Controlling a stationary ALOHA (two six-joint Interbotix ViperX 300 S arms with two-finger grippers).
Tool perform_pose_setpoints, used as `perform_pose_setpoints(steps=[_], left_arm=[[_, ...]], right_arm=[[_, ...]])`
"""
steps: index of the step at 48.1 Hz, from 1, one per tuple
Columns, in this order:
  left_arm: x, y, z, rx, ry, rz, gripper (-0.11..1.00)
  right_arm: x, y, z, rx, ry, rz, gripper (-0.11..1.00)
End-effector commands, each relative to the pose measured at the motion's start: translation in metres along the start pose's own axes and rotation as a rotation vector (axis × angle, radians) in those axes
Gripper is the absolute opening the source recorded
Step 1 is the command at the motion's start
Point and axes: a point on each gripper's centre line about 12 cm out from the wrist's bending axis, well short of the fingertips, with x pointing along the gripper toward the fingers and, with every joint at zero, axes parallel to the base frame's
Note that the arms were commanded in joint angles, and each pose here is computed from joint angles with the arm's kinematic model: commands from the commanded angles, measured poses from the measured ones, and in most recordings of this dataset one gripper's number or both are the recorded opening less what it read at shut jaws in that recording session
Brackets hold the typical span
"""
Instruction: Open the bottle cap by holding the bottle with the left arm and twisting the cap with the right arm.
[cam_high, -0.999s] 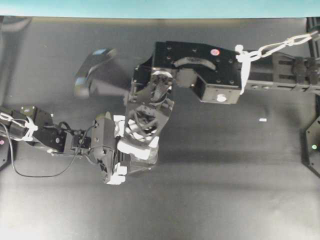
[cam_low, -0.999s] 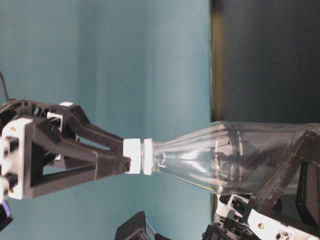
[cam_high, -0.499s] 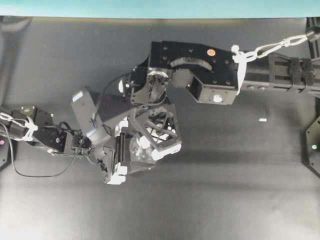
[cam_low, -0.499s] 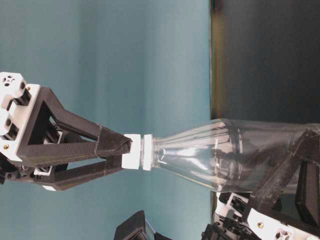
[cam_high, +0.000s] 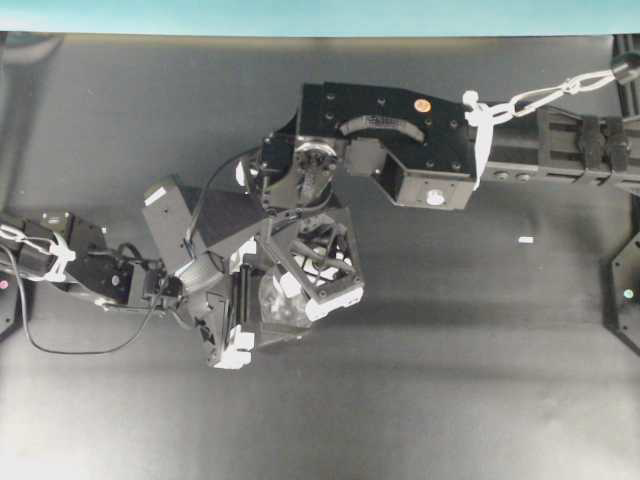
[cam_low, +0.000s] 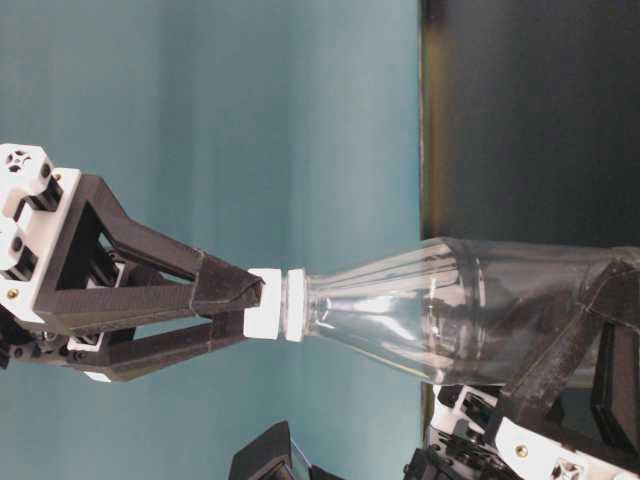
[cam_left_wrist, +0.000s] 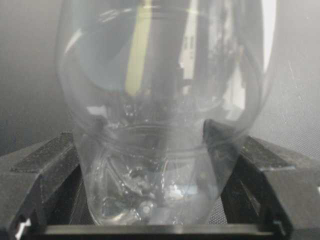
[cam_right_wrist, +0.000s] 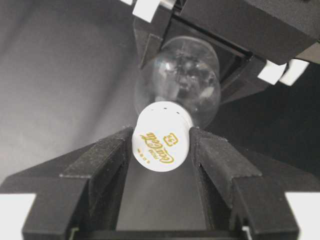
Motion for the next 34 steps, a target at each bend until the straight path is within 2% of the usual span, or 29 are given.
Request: perform_pose_setpoints(steps=[1,10,11,18,23,29,34], left_arm=[[0.0,-0.001,0.004,-0.003,-0.009,-0.002,0.81],[0.001,0.0,0.003,-0.008,0.0,-0.001,0.81],[0.001,0.0,0.003,-0.008,0.0,-0.001,0.81],[0.002,0.0,0.004,-0.008,-0.001,-0.001,0.81],[0.001,0.0,0.004,-0.009,-0.001,-0.001,0.81],[0.001,-0.001,0.005,-0.008,-0.004,-0.002,0.81],[0.002,-0.001,0.005,-0.009,-0.006,-0.003,0.81]], right_arm=[[-0.003,0.01,0.003,0.0,-0.01,0.002,0.39],[-0.005,0.01,0.004,-0.004,-0.031,-0.028,0.39],[-0.006,0.011,0.004,-0.007,-0.032,-0.035,0.41],[-0.015,0.011,0.003,-0.012,-0.047,-0.099,0.77],[-0.029,0.019,0.002,0.0,-0.068,-0.148,0.8],[-0.051,0.03,0.003,0.08,-0.107,-0.203,0.8],[-0.074,0.032,-0.001,0.225,-0.142,-0.249,0.8]])
